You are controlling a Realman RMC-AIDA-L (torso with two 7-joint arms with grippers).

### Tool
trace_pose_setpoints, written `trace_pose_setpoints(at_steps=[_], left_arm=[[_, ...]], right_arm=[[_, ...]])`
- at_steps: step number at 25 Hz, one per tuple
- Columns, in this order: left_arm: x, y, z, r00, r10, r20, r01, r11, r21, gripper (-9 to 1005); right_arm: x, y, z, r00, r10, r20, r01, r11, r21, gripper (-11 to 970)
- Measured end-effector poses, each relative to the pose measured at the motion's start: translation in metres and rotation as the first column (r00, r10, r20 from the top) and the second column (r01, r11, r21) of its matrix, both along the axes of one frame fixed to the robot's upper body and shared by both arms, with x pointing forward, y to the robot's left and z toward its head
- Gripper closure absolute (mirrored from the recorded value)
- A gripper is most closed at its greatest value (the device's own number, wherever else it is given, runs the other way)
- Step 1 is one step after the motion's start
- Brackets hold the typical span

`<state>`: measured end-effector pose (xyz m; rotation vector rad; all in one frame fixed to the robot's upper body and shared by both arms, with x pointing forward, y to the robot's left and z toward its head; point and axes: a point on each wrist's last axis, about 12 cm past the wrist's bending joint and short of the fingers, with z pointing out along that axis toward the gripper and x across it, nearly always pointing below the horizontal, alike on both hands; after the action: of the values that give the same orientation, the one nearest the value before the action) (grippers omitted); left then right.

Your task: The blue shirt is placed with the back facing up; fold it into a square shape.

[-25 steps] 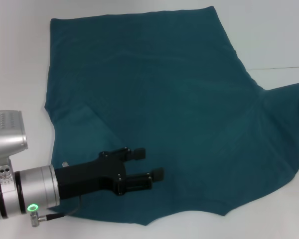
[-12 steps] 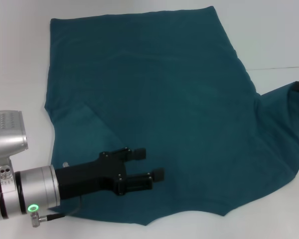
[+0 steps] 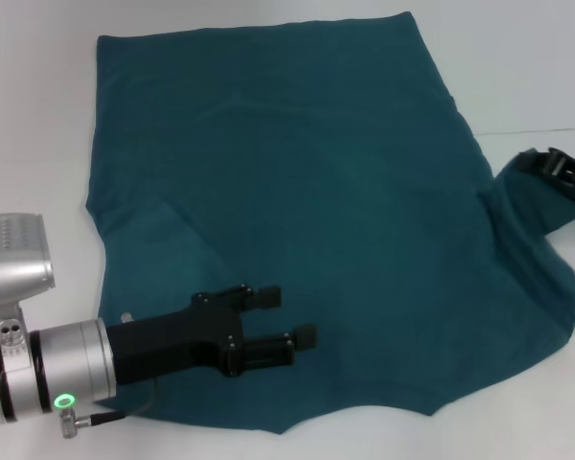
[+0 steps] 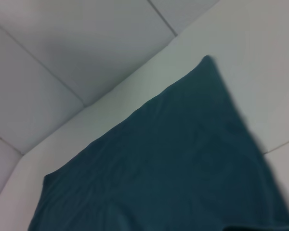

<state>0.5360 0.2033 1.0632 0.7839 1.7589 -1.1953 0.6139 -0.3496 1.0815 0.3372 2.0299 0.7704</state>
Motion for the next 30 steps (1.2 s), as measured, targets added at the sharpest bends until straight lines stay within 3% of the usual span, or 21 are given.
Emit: trace_pose_setpoints(at_steps=[10,18,24,30], left_arm=[[-0.001,0.0,-0.001,1.0,0.005,-0.002,-0.005,1.0,0.001,121],[-0.001,0.0,-0.002,1.0,0.007,-0.006,-0.007,1.0,-0.001,121],[0.0,0.001,-0.003,1.0,0.015,-0.005,-0.015,1.0,0.009,121],[0.0,0.0,-0.003,1.0,0.014,-0.006,-0.014,1.0,0.01,121]], right_arm=[[0.012,0.035,-0.004,0.999,0.041,-0.009,-0.041,0.999,-0.019,939],[0.007,0.061,-0.011,0.989,0.145,-0.034,-0.145,0.989,-0.004,939],[0.0,0.079,-0.005,0.962,0.273,-0.014,-0.271,0.96,0.064,749],[0.0,0.077,-0.003,0.964,0.266,-0.006,-0.265,0.961,0.078,469]])
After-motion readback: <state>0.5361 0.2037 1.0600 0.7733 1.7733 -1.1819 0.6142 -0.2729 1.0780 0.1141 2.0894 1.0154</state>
